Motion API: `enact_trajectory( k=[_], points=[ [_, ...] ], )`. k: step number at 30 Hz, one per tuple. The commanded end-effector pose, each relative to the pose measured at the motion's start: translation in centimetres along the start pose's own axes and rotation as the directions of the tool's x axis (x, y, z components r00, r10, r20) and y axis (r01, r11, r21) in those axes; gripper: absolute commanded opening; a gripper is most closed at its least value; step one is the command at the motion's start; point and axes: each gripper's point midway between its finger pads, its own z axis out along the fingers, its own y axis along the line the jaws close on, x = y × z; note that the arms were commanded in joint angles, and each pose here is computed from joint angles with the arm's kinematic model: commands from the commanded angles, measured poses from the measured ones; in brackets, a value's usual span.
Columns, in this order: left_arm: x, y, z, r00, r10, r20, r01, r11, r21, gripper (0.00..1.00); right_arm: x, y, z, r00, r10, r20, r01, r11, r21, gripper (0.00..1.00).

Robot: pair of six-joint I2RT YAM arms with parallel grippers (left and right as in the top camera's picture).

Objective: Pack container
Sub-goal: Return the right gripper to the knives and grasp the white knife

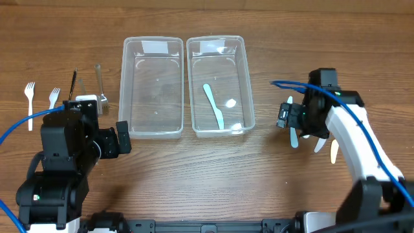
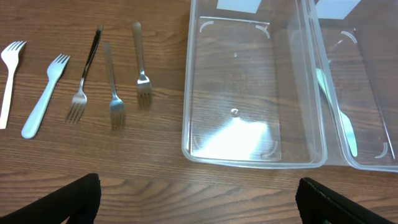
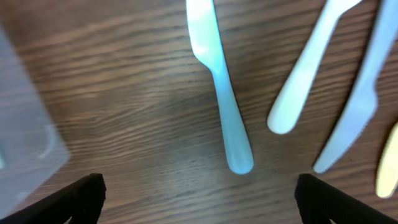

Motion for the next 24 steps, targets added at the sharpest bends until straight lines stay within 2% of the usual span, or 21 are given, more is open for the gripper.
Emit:
enact_trajectory(
  k=[1, 11, 24],
  points=[
    [-0.7, -0.2, -0.6, 1.0, -0.013, 0.025, 0.013, 1.0, 0.011, 1.0, -0.1, -0.9, 1.8, 0.998, -0.038, -0.04, 0.04, 0.998, 0.039, 1.0],
    [-0.6, -0.2, -0.6, 1.0, -0.013, 0.02, 0.013, 1.0, 0.011, 1.0, 1.3, -1.5, 5.3, 0.984, -0.047, -0.17, 0.06, 0.996, 0.07, 1.0],
    [-0.5, -0.2, -0.6, 1.0, -0.013, 0.017, 0.013, 1.0, 0.011, 1.0, 1.9, -1.3, 6.3, 0.983, -0.047, -0.177, 0.057, 0.997, 0.051, 1.0]
  ],
)
